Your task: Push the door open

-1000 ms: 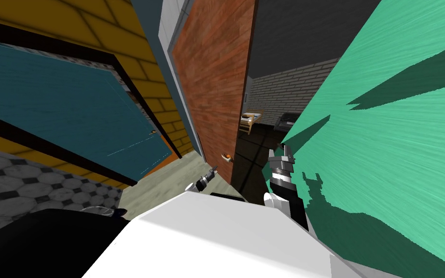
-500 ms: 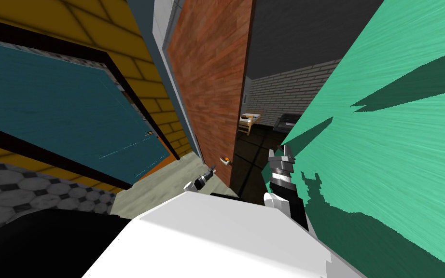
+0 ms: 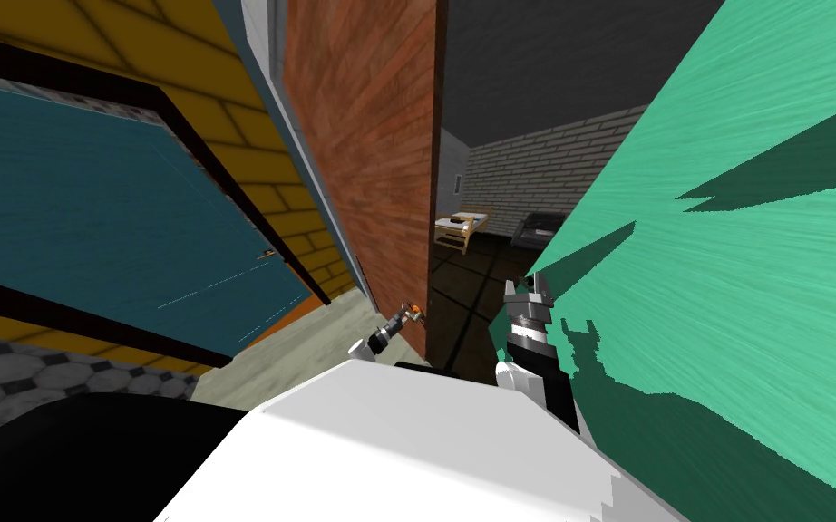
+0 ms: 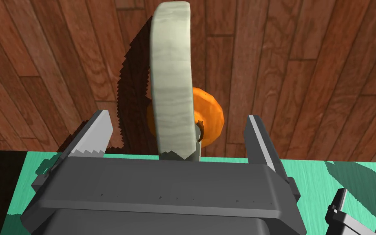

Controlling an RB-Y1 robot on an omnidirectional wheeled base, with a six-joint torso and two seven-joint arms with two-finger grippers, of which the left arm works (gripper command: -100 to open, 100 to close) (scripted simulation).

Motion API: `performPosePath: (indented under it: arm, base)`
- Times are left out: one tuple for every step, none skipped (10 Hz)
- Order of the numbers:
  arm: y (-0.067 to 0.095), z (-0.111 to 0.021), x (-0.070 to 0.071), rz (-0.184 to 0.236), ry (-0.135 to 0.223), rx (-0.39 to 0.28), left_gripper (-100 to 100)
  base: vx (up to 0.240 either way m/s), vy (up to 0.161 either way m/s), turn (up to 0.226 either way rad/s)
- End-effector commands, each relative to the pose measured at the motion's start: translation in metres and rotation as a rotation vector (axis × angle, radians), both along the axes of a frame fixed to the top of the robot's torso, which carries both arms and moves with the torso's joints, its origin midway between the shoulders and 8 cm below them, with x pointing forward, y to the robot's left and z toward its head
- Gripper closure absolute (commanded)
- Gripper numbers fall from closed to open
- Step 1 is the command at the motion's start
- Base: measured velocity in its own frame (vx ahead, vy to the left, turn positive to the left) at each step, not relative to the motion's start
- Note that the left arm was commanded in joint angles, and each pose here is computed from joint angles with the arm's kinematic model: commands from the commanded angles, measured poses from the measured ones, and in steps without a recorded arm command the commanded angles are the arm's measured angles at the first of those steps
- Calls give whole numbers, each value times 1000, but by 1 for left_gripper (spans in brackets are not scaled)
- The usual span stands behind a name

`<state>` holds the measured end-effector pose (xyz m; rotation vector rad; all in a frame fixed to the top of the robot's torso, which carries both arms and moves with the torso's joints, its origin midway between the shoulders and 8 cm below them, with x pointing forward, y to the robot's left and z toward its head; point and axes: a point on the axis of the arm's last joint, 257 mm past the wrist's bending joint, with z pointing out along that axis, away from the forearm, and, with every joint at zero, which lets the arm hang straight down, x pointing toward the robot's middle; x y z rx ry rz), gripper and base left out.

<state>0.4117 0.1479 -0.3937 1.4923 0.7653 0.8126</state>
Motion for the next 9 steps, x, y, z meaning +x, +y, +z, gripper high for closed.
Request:
performPosePath:
  arm:
    - [-14,2,3,4,2,-31,-100]
    - [-10,1,2,3,2,-20,-100]
    - [-10,1,2,3,2,-20,100]
    - [-10,1,2,3,2,-20,100]
    - [-10,1,2,3,2,-20,100]
    - [-10,1,2,3,2,-20,100]
    - [-10,1,2,3,2,-20,100]
    - [-10,1,2,3,2,-20,100]
    - [-11,-9,4,-4,19,26,100]
  base:
    - [146,-95,-17]
    - [61,-41,0]
    - [-6,3,3]
    - [-17,18,-13]
    - [-9,17,-24]
    - [-3,5,-4]
    - [0,0,0]
    - [0,0,0]
    - [29,-13,11]
